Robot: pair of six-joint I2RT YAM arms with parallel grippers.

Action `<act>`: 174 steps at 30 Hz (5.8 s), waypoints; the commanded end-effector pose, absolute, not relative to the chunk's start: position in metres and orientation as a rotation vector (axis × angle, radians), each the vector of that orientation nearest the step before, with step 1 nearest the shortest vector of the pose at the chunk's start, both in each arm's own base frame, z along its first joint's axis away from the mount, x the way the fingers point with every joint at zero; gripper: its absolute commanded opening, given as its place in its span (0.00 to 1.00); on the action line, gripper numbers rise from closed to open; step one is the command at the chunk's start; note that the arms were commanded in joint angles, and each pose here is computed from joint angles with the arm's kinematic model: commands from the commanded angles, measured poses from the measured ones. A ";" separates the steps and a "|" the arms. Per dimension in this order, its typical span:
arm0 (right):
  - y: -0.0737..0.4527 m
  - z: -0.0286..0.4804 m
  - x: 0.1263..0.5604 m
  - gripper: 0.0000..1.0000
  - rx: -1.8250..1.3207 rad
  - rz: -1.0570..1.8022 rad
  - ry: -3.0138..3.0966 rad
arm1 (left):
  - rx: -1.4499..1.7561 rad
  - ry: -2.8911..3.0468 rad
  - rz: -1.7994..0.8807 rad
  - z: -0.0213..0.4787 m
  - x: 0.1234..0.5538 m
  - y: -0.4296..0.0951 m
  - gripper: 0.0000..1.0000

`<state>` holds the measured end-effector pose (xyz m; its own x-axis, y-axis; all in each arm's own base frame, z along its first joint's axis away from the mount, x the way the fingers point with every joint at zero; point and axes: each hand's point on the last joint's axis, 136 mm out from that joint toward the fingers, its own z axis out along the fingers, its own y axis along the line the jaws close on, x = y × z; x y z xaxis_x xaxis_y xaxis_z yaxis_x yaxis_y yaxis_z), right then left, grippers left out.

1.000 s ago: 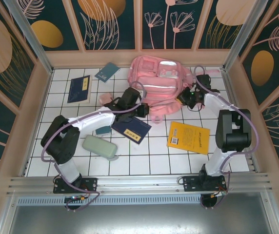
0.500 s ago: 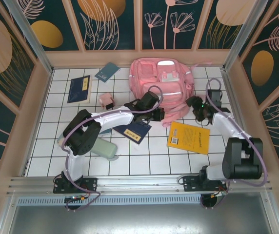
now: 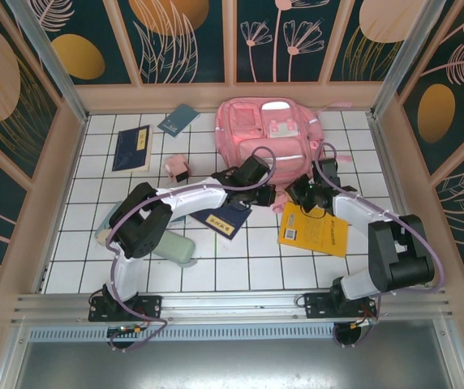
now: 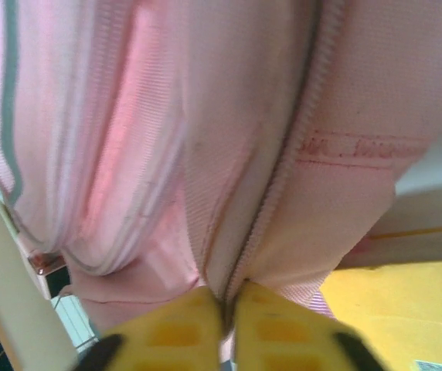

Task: Pack the student bag
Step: Unzip the student bag at the top-center of the table, then rotate the student bag at the top-center of the table.

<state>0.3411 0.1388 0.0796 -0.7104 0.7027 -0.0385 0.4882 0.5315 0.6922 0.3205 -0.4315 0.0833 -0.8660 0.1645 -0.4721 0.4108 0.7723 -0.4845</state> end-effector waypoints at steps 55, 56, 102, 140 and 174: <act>0.129 0.103 0.325 0.66 1.093 1.084 2.361 | 0.551 2.542 -1.043 0.112 0.329 -0.457 0.00; 0.130 0.102 0.328 0.65 1.097 1.087 2.354 | 0.554 2.545 -1.034 0.111 0.328 -0.456 0.00; 0.082 0.101 0.350 0.00 1.106 0.862 2.323 | 0.198 2.614 -0.258 0.082 0.476 -0.273 0.00; 0.049 0.160 0.390 0.59 0.674 0.470 2.332 | -0.158 2.494 -0.772 0.130 0.480 -0.278 0.53; 0.254 0.088 0.385 0.45 0.217 0.831 2.626 | -0.197 2.484 -0.699 0.047 0.577 -0.337 0.50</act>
<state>0.3834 0.2019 0.0722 -0.8928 0.3171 -0.3200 0.1397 0.8702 0.4724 0.5970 -0.2884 0.0591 -0.7729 -0.3876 -0.5023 -0.1205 0.8670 -0.4836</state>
